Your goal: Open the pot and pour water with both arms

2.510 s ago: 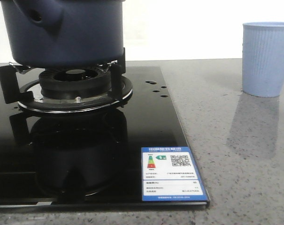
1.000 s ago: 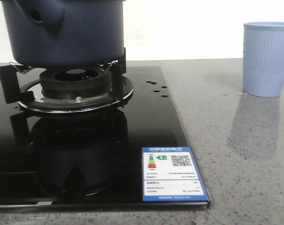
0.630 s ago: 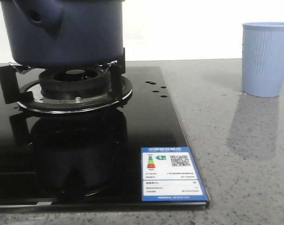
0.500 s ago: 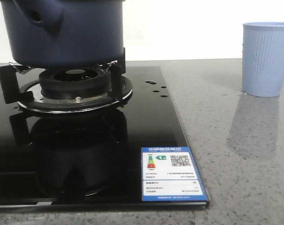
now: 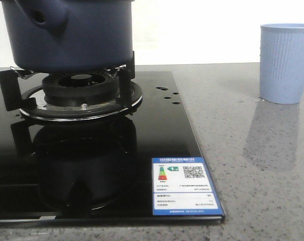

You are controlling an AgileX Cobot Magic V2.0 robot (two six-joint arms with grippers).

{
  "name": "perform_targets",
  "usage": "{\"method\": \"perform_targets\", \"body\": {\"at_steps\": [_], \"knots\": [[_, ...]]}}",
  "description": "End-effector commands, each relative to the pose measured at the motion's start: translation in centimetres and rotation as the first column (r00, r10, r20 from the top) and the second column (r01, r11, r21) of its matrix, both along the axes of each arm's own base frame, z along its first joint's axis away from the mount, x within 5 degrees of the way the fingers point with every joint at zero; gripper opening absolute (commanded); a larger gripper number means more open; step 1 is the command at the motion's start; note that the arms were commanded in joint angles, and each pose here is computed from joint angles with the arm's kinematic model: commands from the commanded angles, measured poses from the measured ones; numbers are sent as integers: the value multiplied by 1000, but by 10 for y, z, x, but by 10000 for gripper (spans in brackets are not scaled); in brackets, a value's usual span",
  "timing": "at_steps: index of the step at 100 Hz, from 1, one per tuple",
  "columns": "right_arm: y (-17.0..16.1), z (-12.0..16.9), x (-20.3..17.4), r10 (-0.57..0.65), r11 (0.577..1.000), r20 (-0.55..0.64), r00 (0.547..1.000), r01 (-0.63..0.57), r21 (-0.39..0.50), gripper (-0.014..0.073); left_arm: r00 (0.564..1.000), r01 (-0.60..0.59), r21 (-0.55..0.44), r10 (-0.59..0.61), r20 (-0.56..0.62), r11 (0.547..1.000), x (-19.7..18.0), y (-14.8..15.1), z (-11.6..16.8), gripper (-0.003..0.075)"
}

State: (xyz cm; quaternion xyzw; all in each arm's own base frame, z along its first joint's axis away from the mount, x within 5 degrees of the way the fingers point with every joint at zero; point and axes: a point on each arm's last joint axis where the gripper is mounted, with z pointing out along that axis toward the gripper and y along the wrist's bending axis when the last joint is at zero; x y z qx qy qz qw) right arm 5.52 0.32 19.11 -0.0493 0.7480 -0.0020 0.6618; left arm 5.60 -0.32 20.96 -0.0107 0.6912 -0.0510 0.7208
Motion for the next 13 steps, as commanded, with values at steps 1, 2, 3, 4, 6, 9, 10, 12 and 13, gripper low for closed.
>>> {"method": "perform_targets", "body": {"at_steps": [1, 2, 3, 4, 6, 9, 10, 12, 13], "knots": [[0, 3, 0, -4, 1000, 80, 997, 5, -5, -61, 997, -7, -10, 7, 76, 1000, -2, 1, 2, -16], [0, 3, 0, -4, 1000, 80, 997, 5, -5, -61, 997, -7, -10, 7, 76, 1000, -2, 1, 2, -16], [0, 3, 0, -4, 1000, 80, 997, 5, -5, -61, 997, -7, -10, 7, 76, 1000, -2, 1, 2, -16], [0, 3, 0, -4, 1000, 80, 997, 5, -5, -61, 997, -7, -10, 7, 76, 1000, -2, 1, 2, -16], [0, 3, 0, -4, 1000, 80, 997, 5, -5, -61, 997, -7, -10, 7, 76, 1000, -2, 1, 2, -16], [0, 3, 0, -4, 1000, 80, 997, 5, -5, -61, 997, -7, -10, 7, 76, 1000, -2, 1, 2, -16], [0, 3, 0, -4, 1000, 80, 997, 5, -5, -61, 997, -7, -10, 7, 76, 1000, -2, 1, 2, -16], [0, 3, 0, -4, 1000, 80, 997, 5, -5, -61, 997, -7, -10, 7, 76, 1000, -2, 1, 2, -16], [0, 3, 0, -4, 1000, 80, 997, 5, -5, -61, 997, -7, -10, 7, 76, 1000, -2, 1, 2, -16]]}}
